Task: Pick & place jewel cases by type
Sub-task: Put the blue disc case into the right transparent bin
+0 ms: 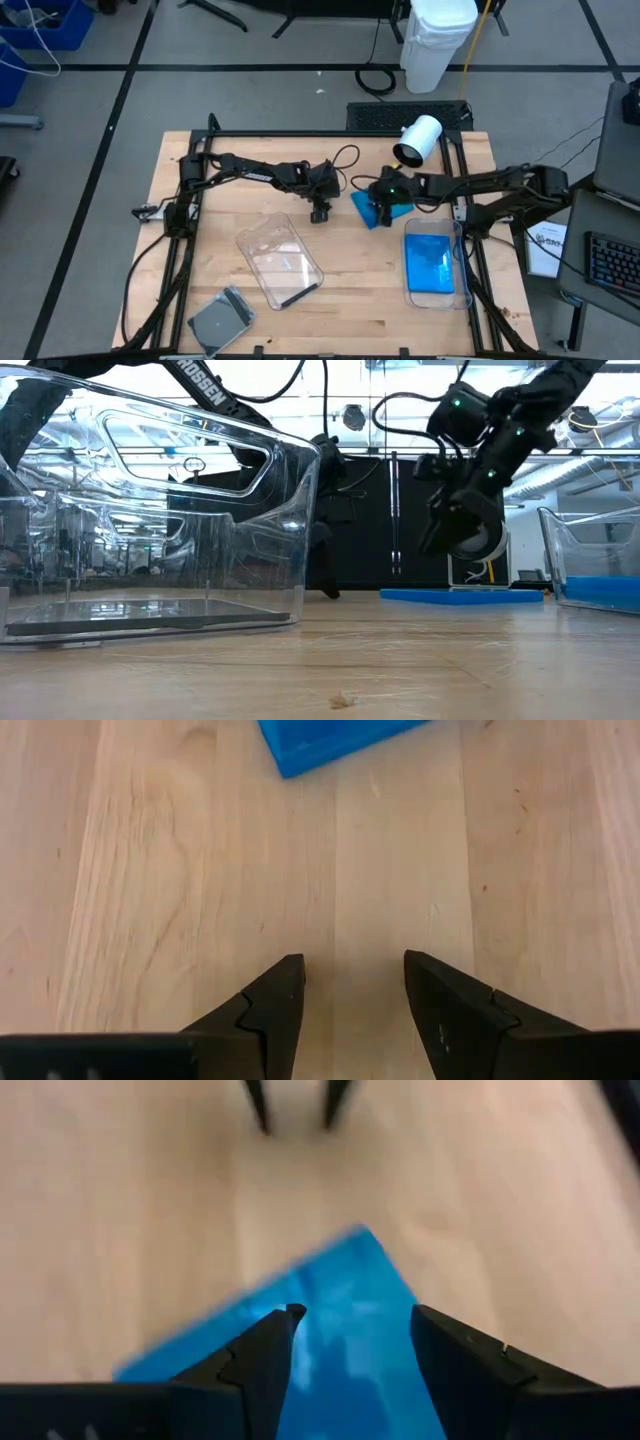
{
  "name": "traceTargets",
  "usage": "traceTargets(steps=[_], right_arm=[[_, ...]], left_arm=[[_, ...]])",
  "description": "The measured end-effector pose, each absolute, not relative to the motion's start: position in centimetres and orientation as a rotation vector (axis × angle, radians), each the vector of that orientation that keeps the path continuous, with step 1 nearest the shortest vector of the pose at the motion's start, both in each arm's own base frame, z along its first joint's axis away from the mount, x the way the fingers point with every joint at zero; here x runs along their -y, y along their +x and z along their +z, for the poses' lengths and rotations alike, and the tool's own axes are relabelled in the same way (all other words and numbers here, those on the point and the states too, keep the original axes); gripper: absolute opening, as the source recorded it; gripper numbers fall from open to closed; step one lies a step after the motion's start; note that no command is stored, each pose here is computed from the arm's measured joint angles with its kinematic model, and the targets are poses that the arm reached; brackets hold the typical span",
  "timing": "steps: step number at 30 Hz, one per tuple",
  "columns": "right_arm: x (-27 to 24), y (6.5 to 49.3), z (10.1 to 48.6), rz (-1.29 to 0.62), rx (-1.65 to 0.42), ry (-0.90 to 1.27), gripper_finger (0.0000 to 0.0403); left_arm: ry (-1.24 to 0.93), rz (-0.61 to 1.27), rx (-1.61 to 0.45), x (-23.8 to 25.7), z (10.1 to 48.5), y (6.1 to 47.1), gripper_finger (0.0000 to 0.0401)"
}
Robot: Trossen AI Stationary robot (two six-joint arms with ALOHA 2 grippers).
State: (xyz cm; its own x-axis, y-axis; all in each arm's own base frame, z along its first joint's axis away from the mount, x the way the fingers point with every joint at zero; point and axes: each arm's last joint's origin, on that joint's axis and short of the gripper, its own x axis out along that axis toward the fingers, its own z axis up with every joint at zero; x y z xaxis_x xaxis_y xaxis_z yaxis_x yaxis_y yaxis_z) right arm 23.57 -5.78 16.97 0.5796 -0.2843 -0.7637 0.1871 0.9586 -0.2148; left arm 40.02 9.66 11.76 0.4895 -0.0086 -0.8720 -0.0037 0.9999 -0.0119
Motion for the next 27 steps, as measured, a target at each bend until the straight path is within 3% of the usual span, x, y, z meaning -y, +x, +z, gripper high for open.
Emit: traceTargets(steps=[5,14,21,27], right_arm=[[7.7,21.7,16.9,-0.506,-1.144,-0.134,0.0196],[10.6,19.7,16.7,-0.691,-1.2,0.052,0.0196],[11.2,18.4,15.8,-0.743,-1.322,0.138,0.0196],[11.0,18.6,15.0,-0.661,-1.358,0.211,0.0196]], left_arm=[[-0.029,0.007,-0.994,-9.5,11.9,40.6,0.0182],[-0.187,0.066,-0.975,-8.2,12.0,41.1,0.0182],[-0.173,0.02,-0.96,-5.9,12.1,41.6,0.0182],[-0.124,-0.025,-0.952,-4.9,12.2,41.8,0.0182]])
